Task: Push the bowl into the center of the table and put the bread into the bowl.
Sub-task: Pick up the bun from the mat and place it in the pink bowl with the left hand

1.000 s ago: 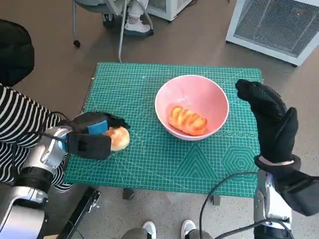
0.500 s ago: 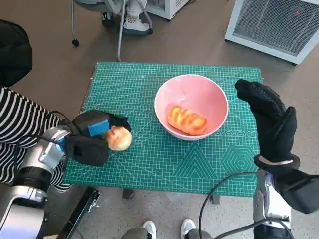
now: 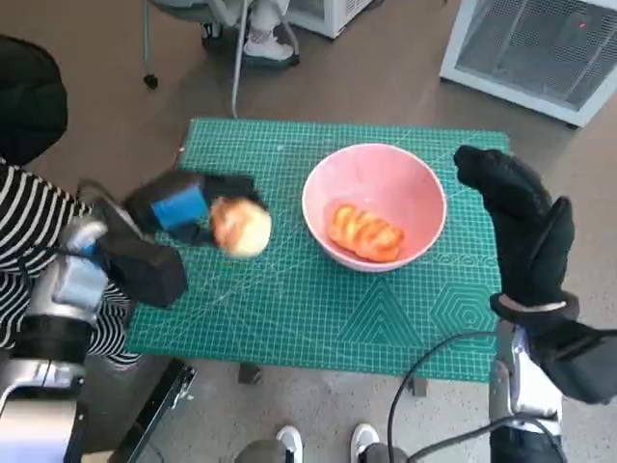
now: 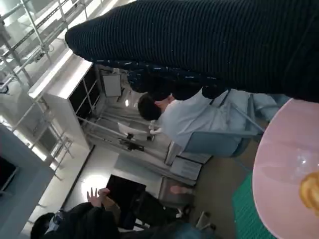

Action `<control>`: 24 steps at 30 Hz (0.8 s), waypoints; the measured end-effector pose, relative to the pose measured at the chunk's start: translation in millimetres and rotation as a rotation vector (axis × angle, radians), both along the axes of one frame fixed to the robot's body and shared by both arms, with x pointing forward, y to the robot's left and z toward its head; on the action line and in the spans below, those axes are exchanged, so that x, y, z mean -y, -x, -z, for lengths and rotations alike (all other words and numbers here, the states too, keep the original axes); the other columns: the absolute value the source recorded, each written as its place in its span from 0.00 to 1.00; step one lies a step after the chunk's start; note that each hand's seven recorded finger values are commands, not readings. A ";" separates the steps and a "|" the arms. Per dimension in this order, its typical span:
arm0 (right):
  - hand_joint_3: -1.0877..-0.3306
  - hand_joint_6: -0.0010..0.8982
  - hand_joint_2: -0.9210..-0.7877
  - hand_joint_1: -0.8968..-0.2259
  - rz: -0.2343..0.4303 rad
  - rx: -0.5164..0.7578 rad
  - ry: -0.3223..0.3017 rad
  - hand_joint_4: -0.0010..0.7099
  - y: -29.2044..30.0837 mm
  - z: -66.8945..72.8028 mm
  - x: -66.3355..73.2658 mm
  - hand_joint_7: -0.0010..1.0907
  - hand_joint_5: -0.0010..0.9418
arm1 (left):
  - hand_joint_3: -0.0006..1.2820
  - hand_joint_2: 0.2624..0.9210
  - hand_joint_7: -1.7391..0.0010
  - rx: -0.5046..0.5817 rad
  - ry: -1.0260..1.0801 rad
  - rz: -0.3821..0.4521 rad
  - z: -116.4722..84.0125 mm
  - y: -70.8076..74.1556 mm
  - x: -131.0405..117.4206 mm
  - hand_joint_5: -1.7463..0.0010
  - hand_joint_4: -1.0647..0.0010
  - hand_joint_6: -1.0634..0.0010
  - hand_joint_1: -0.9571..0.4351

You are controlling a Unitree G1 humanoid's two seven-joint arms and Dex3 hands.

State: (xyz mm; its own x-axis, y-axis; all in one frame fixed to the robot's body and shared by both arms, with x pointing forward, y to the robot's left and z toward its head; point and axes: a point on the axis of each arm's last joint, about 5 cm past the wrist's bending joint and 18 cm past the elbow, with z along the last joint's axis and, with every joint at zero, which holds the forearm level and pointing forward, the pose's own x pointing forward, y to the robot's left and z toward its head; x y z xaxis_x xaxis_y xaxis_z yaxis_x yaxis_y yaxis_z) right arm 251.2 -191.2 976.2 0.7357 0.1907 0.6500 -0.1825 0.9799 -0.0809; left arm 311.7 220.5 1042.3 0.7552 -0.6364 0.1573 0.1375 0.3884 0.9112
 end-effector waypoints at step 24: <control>0.41 0.07 0.00 0.17 -0.014 0.009 -0.010 0.26 -5.4 1.5 -4.4 0.48 0.00 | 0.01 0.99 0.33 0.149 -0.005 0.151 -14.2 -33.9 124.8 0.43 0.22 0.39 0.69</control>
